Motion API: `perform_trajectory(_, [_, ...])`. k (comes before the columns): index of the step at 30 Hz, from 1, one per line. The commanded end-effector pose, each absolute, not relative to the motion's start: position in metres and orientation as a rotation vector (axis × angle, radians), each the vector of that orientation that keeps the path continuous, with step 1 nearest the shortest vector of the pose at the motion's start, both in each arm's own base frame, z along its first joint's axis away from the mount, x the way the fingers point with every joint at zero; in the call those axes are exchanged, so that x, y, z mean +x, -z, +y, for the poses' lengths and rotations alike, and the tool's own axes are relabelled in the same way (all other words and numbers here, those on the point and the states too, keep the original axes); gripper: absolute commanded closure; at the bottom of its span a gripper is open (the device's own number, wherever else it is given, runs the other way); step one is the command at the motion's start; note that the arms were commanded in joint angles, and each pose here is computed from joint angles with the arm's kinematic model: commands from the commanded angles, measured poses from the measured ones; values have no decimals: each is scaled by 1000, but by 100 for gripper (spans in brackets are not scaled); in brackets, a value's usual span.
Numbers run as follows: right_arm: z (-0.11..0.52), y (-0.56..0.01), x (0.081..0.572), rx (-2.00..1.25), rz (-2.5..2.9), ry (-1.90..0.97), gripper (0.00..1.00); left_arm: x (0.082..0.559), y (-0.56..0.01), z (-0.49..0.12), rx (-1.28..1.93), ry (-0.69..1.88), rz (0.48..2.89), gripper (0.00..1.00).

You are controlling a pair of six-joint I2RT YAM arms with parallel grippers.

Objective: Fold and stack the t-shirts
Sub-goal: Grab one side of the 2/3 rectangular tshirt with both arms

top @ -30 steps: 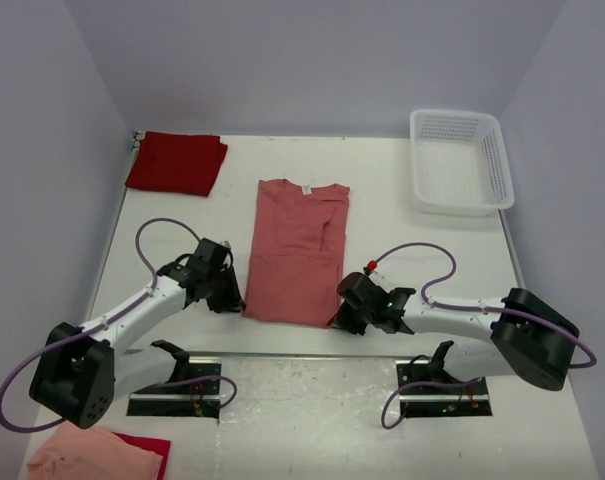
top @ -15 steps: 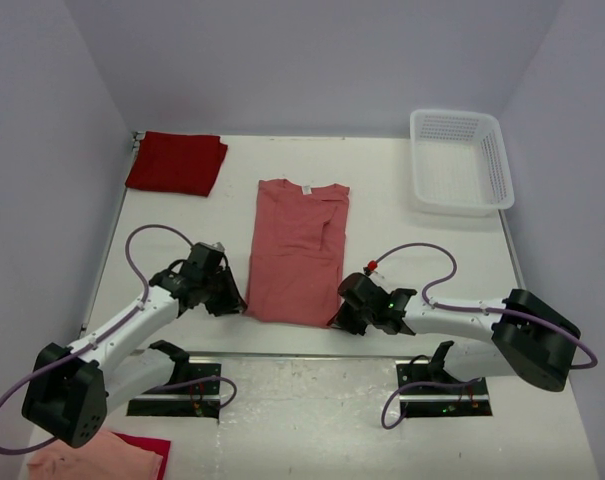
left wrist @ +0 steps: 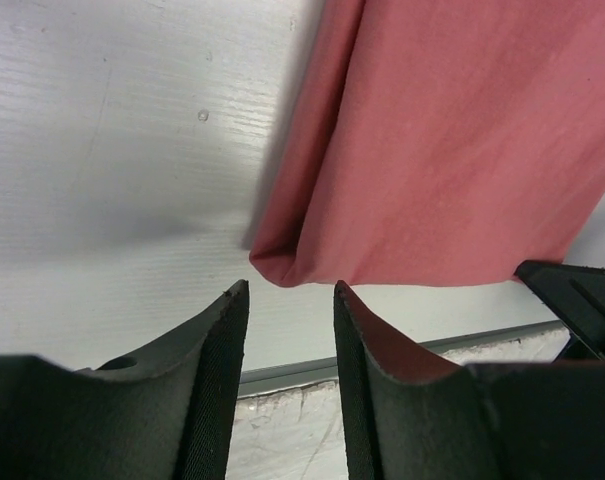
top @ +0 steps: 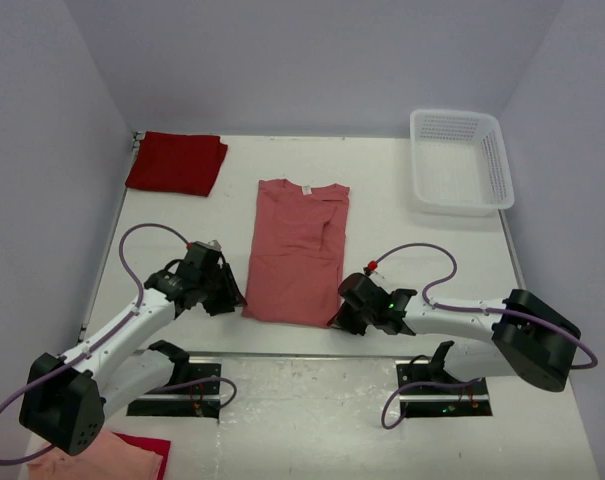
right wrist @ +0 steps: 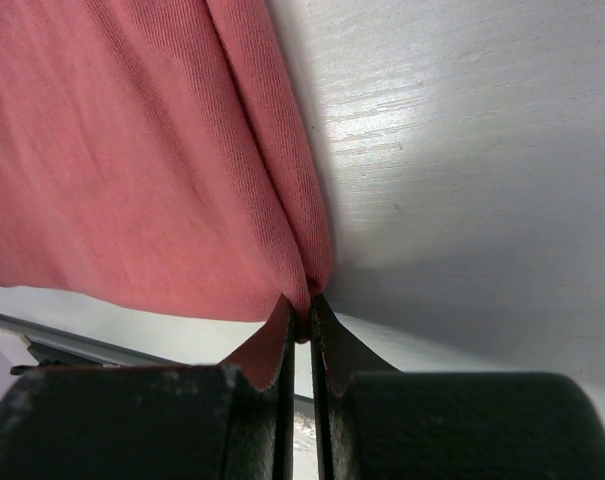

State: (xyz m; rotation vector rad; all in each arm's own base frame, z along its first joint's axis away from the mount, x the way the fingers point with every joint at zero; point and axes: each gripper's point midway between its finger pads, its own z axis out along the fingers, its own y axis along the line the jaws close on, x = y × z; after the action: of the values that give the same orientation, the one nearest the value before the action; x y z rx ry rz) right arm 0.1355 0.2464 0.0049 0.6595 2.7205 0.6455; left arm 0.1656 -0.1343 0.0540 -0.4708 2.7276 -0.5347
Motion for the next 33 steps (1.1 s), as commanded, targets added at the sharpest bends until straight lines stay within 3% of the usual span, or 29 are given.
perform_trajectory(1, [178, 41, 110, 622, 2804, -222, 100, 163, -51, -142, -482, 596, 2731, 59])
perform_trajectory(13, [178, 40, 109, 625, 2803, -242, 100, 155, -22, -149, -483, 637, 2792, 58])
perform_trajectory(21, [178, 41, 108, 622, 2806, -236, 100, 161, -35, -155, -458, 696, 2756, 57])
perform_trajectory(24, [178, 42, 108, 620, 2807, -239, 100, 160, -40, -156, -458, 709, 2748, 55])
perform_trajectory(25, [178, 42, 108, 622, 2807, -237, 100, 160, -41, -156, -460, 715, 2744, 44])
perform_trajectory(26, [178, 42, 108, 620, 2810, -239, 100, 160, -42, -156, -459, 716, 2743, 43])
perform_trajectory(33, [178, 42, 107, 618, 2813, -237, 100, 163, -38, -155, -471, 694, 2746, 45])
